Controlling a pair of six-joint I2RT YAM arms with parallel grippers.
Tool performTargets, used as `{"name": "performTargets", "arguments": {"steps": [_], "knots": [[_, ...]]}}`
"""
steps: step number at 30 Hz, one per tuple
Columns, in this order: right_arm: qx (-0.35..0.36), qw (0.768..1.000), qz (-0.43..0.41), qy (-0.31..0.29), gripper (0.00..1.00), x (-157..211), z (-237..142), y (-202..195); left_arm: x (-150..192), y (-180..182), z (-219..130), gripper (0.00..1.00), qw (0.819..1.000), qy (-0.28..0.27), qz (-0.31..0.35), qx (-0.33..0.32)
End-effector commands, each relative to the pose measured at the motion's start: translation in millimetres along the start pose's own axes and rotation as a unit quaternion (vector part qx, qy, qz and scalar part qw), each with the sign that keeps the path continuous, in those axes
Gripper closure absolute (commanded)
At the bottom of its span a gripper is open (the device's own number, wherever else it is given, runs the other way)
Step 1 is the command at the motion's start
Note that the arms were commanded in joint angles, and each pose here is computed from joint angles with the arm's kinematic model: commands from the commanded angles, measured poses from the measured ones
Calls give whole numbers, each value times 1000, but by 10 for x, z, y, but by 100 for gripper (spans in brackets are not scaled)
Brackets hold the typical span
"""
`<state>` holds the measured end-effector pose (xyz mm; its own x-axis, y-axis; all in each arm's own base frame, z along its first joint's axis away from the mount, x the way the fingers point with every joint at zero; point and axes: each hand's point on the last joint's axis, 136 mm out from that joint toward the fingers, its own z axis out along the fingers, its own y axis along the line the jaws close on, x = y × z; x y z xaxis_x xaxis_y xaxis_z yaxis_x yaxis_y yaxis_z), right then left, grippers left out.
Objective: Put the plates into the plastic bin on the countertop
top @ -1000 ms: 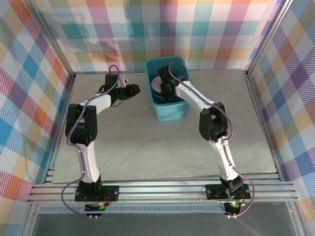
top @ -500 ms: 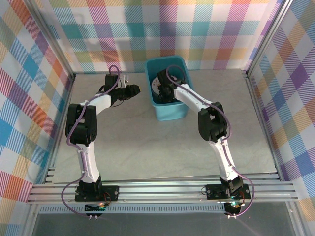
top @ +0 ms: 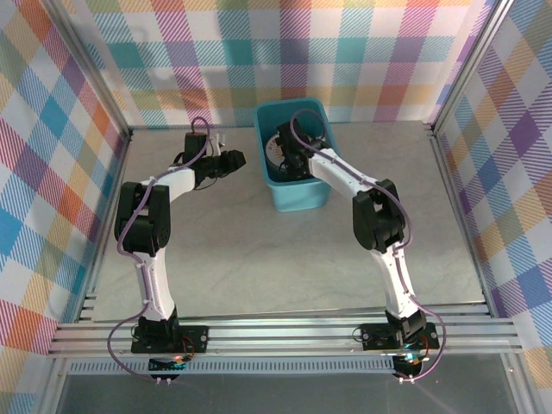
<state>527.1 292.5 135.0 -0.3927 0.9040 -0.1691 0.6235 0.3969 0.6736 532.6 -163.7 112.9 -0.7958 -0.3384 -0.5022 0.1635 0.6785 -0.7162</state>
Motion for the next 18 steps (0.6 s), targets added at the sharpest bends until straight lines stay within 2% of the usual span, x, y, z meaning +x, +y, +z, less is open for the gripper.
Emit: {"name": "performTargets", "arguments": {"steps": [1,11,15,18], "knots": [[-59,997,-43,-29,1,-95,-360,347,-196,-141,-128,57,999,-36,11,18],[-101,986,-128,-47,1,-186,-656,536,-262,-158,-243,56,998,-59,22,-4],[-135,969,-191,-74,1,-291,-939,725,-281,-206,-365,55,997,-65,30,-18],[-183,947,-239,-107,1,-388,-1245,870,-324,-317,-503,53,996,-77,50,-23]]}}
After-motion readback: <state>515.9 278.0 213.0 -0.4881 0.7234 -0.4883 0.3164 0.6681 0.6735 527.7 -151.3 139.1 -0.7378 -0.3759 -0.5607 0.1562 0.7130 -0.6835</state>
